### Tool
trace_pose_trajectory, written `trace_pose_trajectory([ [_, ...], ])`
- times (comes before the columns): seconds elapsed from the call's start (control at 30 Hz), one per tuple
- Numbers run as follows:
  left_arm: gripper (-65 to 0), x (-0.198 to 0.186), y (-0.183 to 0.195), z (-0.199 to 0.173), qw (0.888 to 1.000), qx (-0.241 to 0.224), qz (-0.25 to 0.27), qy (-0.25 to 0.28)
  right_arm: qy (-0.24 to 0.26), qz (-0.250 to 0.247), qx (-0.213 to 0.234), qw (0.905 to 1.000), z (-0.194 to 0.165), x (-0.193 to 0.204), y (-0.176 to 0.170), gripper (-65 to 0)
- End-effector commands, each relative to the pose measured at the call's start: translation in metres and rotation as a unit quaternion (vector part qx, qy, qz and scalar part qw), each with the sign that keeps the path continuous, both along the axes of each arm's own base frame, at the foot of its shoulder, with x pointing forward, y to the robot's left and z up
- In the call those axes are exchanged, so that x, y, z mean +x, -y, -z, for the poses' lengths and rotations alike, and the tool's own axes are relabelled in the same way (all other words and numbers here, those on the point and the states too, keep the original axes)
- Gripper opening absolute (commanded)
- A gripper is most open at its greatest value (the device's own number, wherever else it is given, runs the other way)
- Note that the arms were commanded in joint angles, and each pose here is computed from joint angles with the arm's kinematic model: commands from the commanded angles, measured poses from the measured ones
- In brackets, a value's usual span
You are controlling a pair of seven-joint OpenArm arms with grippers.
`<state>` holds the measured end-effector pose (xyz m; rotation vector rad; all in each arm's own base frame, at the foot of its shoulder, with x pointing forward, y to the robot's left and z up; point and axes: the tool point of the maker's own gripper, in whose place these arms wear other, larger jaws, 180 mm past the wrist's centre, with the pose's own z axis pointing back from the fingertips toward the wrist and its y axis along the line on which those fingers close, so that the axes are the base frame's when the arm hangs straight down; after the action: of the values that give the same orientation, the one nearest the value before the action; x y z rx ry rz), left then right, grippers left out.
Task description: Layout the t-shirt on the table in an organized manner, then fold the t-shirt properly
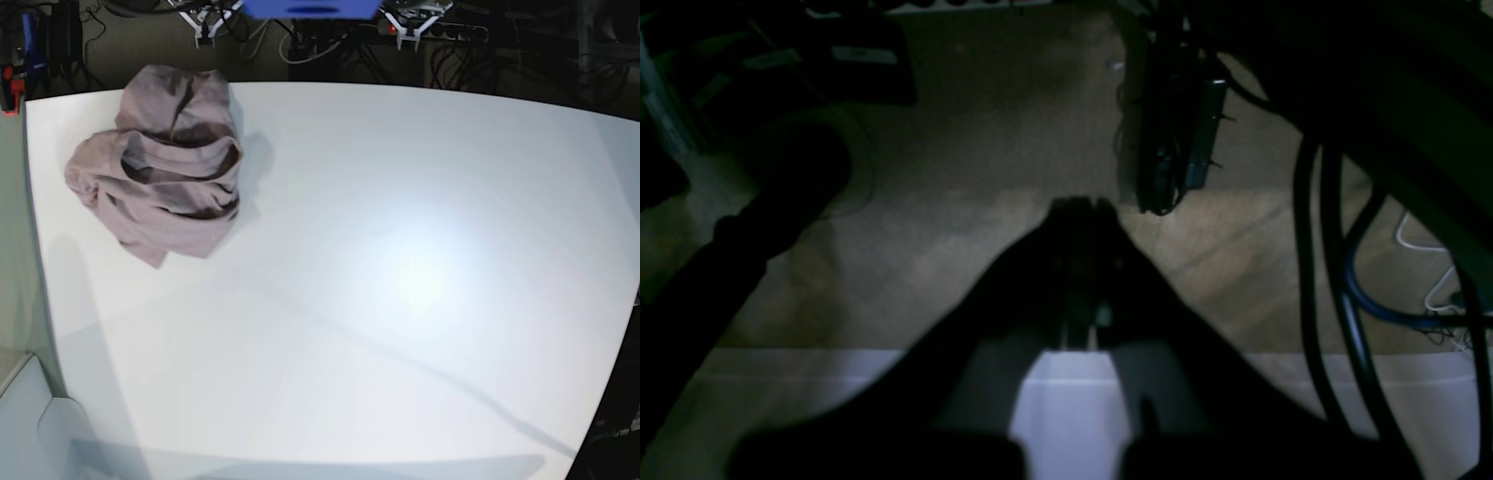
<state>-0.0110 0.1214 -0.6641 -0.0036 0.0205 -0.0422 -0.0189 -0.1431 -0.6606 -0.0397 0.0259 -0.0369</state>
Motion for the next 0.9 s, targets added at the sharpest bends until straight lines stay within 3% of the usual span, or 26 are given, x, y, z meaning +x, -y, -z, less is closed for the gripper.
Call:
trace_pose_trajectory([
  [0.0,-64.9,-0.002,-0.002,0.000,1.000,0.005,0.002,0.000,-0.001,0.002,0.005,1.0000,0.000,-0.002,0.000,-65.0],
  [0.2,-64.9,-0.006,-0.018,-0.002,1.000,0.015,0.000,0.012,-0.009,0.001,0.001,1.0000,-0.001,-0.016,0.004,-65.0],
  [0.4,-64.9,-0.006,-0.028,-0.016,0.998,0.018,0.006,0.060,0.024,-0.003,-0.002,0.9997,-0.012,-0.020,0.007,-65.0],
  [0.6,-64.9,-0.013,-0.036,-0.025,0.997,0.022,0.010,0.075,0.049,-0.009,-0.007,0.9987,-0.032,-0.027,0.012,-65.0],
  [0.87,-64.9,-0.005,-0.041,-0.057,0.991,0.021,0.023,0.133,0.149,-0.027,-0.018,0.9883,-0.091,0.000,0.020,-65.0],
])
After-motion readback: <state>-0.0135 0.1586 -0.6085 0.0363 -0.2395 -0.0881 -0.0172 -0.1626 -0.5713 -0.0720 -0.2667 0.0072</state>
